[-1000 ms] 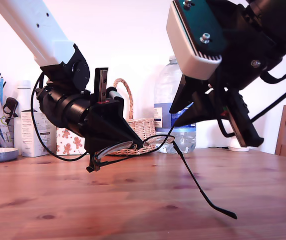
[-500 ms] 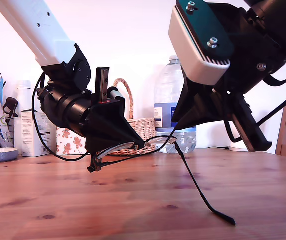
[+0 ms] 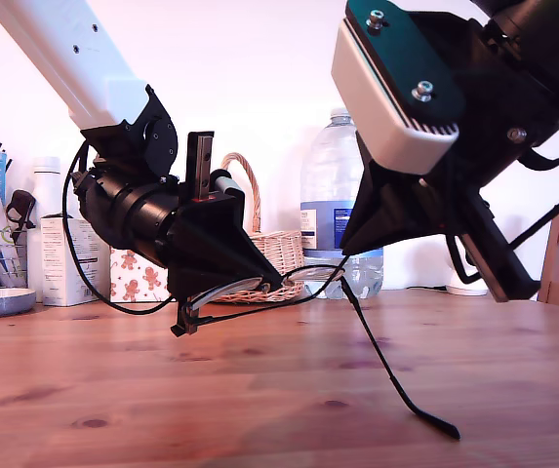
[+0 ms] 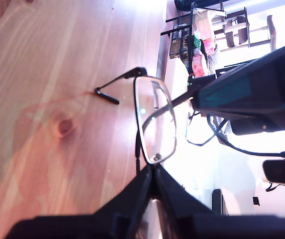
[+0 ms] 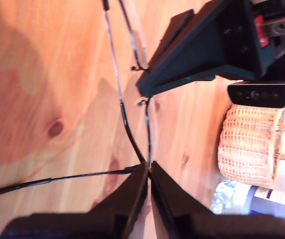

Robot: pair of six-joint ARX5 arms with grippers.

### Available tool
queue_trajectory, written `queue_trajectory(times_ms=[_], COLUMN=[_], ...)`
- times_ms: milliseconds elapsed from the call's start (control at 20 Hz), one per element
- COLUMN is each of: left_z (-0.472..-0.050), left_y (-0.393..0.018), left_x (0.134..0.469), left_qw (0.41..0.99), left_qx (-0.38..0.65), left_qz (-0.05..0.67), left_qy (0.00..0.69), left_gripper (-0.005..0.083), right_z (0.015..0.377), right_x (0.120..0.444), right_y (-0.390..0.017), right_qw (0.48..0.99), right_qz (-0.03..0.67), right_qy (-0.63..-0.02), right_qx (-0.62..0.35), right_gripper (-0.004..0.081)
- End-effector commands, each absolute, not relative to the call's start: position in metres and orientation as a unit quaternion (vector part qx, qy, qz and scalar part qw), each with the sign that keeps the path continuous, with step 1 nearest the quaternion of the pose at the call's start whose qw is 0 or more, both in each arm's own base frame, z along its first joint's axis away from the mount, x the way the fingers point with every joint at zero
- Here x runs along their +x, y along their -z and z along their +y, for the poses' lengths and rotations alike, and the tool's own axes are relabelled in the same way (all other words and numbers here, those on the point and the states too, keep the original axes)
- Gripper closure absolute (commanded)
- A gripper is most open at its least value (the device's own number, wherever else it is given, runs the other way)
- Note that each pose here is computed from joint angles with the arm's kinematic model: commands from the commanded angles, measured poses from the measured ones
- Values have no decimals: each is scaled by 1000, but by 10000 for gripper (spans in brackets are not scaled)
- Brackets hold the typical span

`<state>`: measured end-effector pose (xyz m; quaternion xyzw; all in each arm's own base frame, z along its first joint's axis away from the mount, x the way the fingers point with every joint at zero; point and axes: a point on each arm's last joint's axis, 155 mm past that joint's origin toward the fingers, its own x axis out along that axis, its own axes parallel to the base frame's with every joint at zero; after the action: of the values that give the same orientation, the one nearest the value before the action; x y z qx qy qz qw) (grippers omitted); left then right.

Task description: Pick up the glasses and open them, then place them back on the table

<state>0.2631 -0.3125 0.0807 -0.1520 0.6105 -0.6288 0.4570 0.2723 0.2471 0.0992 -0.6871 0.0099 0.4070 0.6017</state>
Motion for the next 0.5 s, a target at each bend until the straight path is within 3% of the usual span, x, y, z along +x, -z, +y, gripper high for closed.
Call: queue_trajectory(times_ms=[0,450], left_z=[-314,-318], left_y=[-73,-76], left_x=[262,268], left_qw=[451,459], left_qx=[-155,-158], left_qz=[613,597], left_qy=[630,639], left_gripper=[795,795], right_z=[246,235], right_x=[274,264], right_y=[-98,-80], right_qw=[601,578], right_qz=[16,49], right_qy=[-409,-430], right_qx=[-687,-692], right_gripper=[777,778])
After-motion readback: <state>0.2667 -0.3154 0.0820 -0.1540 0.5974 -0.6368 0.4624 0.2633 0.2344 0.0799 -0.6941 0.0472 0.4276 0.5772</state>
